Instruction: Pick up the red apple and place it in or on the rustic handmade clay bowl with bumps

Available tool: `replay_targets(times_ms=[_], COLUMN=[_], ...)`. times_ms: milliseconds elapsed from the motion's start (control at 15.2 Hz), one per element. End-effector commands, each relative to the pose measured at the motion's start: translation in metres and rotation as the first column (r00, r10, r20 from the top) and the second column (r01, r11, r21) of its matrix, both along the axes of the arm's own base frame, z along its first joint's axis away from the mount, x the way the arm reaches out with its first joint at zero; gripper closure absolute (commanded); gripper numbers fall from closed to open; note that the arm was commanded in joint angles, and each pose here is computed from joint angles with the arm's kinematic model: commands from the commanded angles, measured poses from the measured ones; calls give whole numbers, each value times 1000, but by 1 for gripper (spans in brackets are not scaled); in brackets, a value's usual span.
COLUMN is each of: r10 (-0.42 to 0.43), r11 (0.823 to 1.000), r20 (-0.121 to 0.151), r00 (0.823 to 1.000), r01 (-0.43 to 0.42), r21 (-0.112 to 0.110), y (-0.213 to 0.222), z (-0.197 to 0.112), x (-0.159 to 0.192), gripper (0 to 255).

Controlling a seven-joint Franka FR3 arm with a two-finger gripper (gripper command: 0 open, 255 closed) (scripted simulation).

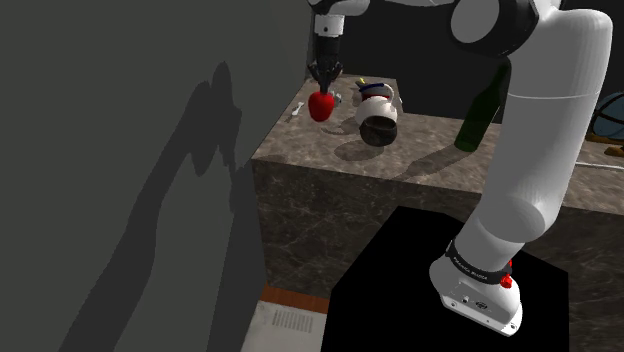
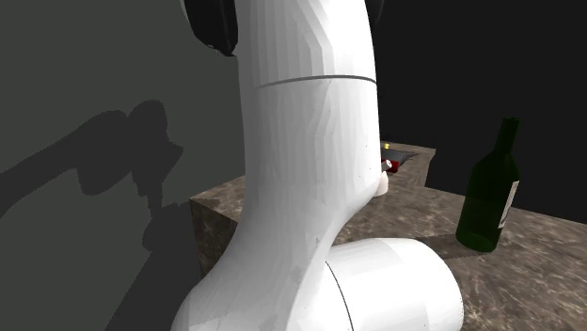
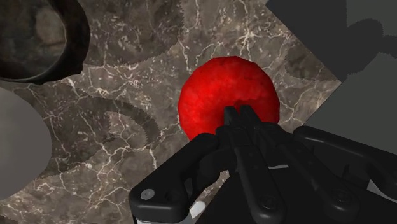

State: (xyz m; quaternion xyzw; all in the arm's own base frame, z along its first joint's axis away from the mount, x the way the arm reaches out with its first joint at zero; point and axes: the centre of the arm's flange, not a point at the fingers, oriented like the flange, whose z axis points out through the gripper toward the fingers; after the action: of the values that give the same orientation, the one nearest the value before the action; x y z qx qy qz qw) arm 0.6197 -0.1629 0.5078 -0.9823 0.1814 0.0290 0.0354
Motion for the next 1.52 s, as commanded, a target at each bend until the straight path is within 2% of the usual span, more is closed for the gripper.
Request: replay_targets(times_ms=[0, 594, 1452], r10=[0, 0, 0], r11=[1000, 1000, 1000], r20=[0, 0, 0], r00=[1000, 1000, 1000], r01=[0, 0, 0], r21=[0, 0, 0], y=[1, 1, -123], z=[11, 56, 101], x=[-1, -1, -111], gripper=[255, 255, 255])
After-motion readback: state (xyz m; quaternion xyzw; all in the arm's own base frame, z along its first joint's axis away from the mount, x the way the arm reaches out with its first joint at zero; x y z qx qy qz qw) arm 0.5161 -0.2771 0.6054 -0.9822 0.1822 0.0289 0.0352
